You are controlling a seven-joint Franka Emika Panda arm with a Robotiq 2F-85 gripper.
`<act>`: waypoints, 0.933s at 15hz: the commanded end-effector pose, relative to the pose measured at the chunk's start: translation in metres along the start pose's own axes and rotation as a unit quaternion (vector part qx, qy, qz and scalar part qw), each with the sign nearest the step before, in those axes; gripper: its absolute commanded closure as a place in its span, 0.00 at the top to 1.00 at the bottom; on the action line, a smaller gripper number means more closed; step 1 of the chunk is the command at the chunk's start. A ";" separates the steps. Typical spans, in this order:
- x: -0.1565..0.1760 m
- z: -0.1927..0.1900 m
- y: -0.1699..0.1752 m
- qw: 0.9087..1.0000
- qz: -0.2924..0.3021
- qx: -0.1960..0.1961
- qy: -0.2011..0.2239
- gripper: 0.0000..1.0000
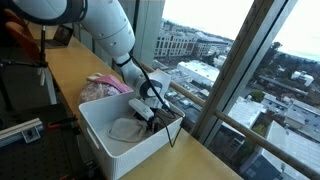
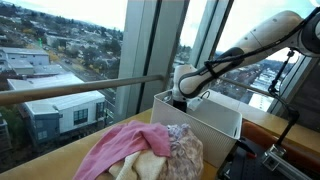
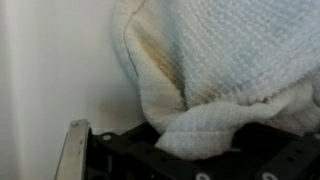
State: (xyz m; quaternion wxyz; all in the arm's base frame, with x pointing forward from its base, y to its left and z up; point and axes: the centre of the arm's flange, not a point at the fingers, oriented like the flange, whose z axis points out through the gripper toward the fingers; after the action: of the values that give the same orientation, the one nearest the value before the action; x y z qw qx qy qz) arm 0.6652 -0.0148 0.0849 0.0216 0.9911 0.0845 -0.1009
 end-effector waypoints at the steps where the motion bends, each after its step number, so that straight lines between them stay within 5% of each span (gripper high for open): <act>1: 0.009 0.011 0.012 1.000 0.010 -0.012 -0.016 0.45; 7: -0.014 -0.023 0.017 0.999 0.036 -0.014 -0.018 0.01; 10: -0.027 -0.068 0.006 0.999 0.045 -0.018 -0.001 0.00; 14: -0.039 -0.156 -0.010 0.996 0.052 -0.030 0.071 0.00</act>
State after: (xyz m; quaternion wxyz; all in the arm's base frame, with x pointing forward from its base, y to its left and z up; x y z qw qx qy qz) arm 0.6729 -0.0159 0.1748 0.0392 0.9960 0.0423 -0.0688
